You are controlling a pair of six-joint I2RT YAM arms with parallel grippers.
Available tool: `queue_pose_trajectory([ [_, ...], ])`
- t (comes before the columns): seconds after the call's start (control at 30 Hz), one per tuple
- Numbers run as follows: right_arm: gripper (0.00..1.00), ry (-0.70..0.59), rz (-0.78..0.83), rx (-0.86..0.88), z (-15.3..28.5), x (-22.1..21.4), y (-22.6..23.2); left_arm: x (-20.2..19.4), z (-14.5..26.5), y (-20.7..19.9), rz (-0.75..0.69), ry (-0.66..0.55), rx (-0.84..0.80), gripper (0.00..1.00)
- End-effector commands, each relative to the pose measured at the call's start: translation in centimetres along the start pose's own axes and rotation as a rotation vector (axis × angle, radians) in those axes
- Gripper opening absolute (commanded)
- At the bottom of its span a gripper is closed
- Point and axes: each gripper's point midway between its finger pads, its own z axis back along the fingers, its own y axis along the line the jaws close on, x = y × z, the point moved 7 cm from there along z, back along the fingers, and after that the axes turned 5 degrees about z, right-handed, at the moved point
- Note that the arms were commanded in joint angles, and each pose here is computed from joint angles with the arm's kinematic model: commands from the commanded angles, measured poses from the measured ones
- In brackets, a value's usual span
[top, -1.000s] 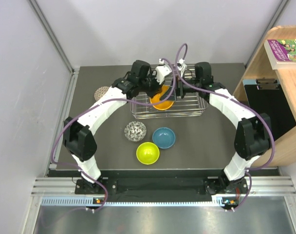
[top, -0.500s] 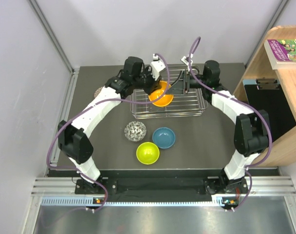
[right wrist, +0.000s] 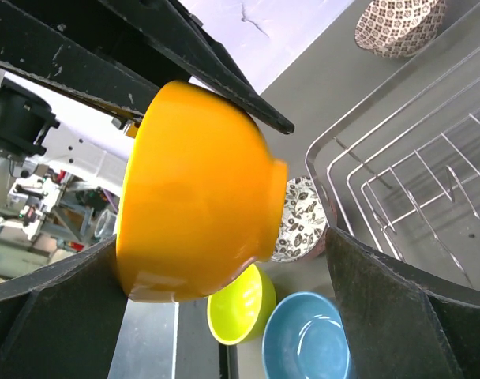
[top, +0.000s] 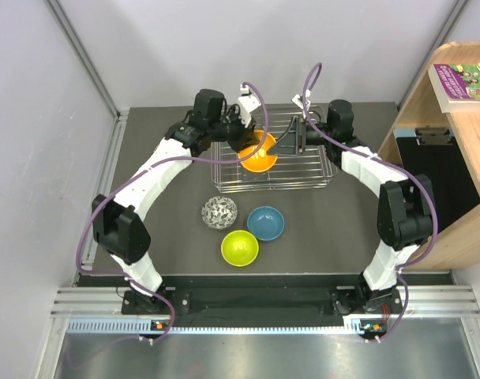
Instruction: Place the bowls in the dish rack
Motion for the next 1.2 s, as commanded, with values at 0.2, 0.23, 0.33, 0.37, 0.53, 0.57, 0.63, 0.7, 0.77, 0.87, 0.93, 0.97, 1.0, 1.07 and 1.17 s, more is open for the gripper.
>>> queue_pose_trajectory([
  [0.2, 1.00, -0.063, 0.028, 0.008, 0.4, 1.7, 0.2, 1.6, -0.1, -0.6, 0.006, -0.061, -0.088, 0.00],
  [0.23, 1.00, -0.064, 0.025, 0.007, 0.4, 1.7, 0.2, 1.6, -0.2, -0.5, 0.007, -0.062, -0.085, 0.00],
  [0.33, 1.00, -0.066, 0.011, 0.013, 0.3, 1.6, 0.3, 1.7, -0.4, -0.4, 0.012, -0.062, -0.093, 0.00],
  [0.37, 1.00, -0.066, 0.011, 0.019, 0.2, 1.6, 0.4, 1.6, -0.6, -0.4, 0.016, -0.060, -0.103, 0.00],
  [0.53, 1.00, -0.045, 0.004, 0.030, -0.5, 1.1, 0.3, 2.4, -0.8, -0.3, 0.011, -0.073, -0.116, 0.00],
  [0.57, 1.00, -0.044, 0.001, 0.019, -0.6, 1.0, 0.1, 2.5, -0.8, -0.3, 0.010, -0.074, -0.118, 0.00],
  [0.63, 1.00, -0.023, -0.010, -0.019, -0.7, 0.6, -0.7, 2.9, -0.7, -0.3, 0.001, -0.082, -0.118, 0.00],
  [0.7, 1.00, -0.020, -0.011, -0.070, -0.7, 0.8, -1.5, 3.3, -0.5, -0.3, -0.006, -0.086, -0.112, 0.00],
  [0.77, 0.99, -0.013, -0.008, -0.081, -0.7, 0.6, -1.9, 3.4, -0.3, -0.3, -0.016, -0.088, -0.104, 0.00],
  [0.87, 0.99, -0.018, 0.004, -0.055, -0.8, 0.8, -1.5, 3.4, -0.2, -0.1, -0.022, -0.086, -0.094, 0.00],
  [0.93, 0.98, -0.023, -0.015, -0.034, -0.9, 0.8, -0.9, 3.1, -0.4, -0.1, -0.025, -0.080, -0.094, 0.00],
  [0.97, 0.98, -0.023, -0.010, -0.025, -1.0, 0.9, -0.7, 3.0, -0.5, -0.1, -0.025, -0.078, -0.093, 0.00],
  [1.0, 0.98, -0.022, -0.008, -0.023, -1.0, 0.9, -0.6, 2.9, -0.5, 0.0, -0.028, -0.075, -0.085, 0.00],
  [1.07, 0.97, -0.021, -0.012, -0.028, -0.9, 0.8, -0.5, 2.6, -0.7, 0.3, -0.026, -0.067, -0.071, 0.00],
  [1.17, 0.95, -0.023, -0.027, -0.019, -0.9, 0.6, -0.4, 2.4, -0.9, 0.5, -0.024, -0.061, -0.050, 0.00],
])
